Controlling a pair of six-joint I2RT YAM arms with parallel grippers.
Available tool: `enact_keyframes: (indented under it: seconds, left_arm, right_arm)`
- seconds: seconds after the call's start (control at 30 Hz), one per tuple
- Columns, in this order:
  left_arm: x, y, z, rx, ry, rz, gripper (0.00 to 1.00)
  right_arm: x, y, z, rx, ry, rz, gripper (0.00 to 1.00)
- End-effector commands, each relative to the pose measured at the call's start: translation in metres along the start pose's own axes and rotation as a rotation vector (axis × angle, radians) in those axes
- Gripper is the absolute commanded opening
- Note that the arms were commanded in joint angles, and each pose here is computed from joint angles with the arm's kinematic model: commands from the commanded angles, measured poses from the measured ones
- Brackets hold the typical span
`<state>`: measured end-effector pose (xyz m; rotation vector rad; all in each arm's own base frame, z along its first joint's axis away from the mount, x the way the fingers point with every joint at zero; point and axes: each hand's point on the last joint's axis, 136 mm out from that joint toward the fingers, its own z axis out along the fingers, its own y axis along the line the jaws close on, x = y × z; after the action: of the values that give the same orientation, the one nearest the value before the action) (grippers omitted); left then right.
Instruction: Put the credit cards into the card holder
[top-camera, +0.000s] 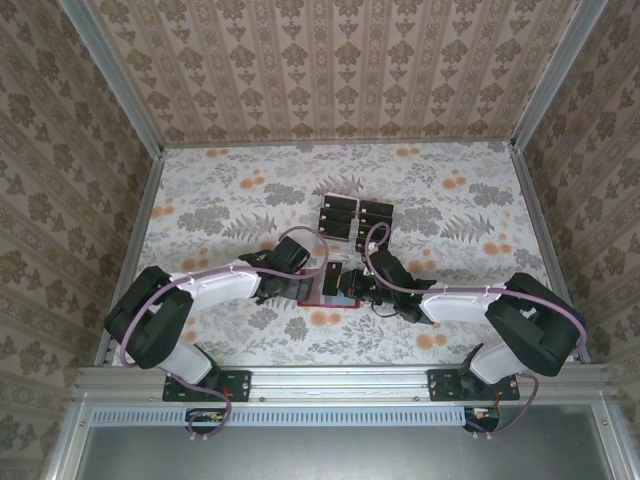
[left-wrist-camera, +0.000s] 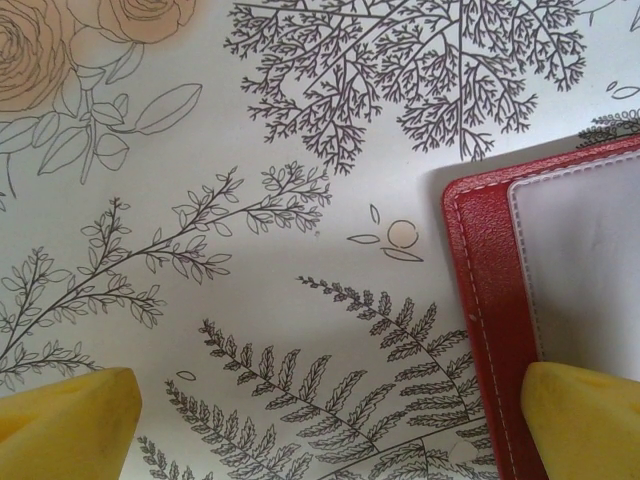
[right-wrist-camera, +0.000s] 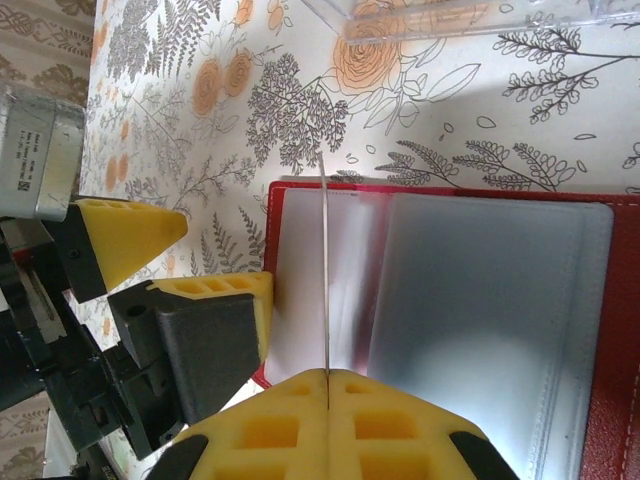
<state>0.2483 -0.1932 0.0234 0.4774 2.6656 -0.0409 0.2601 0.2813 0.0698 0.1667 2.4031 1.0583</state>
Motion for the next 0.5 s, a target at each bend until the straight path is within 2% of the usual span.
enact_keyframes:
  seconds: [0.0, 0.2, 0.47]
  left_arm:
    - [0.009, 0.005, 0.004, -0.035, 0.024, -0.002, 1.00]
    - [0.002, 0.008, -0.005, -0.046, 0.000, -0.002, 1.00]
    - [-0.023, -0.007, -0.029, 0.029, -0.078, 0.006, 1.00]
  right_arm:
    - [-0.002, -0.004, 0.000, -0.001, -0.023, 0.007, 0.00]
    - [-0.001, -0.009, 0.000, 0.005, -0.029, 0.011, 0.00]
    - [-0.001, -0.007, 0.000, -0.003, -0.025, 0.007, 0.00]
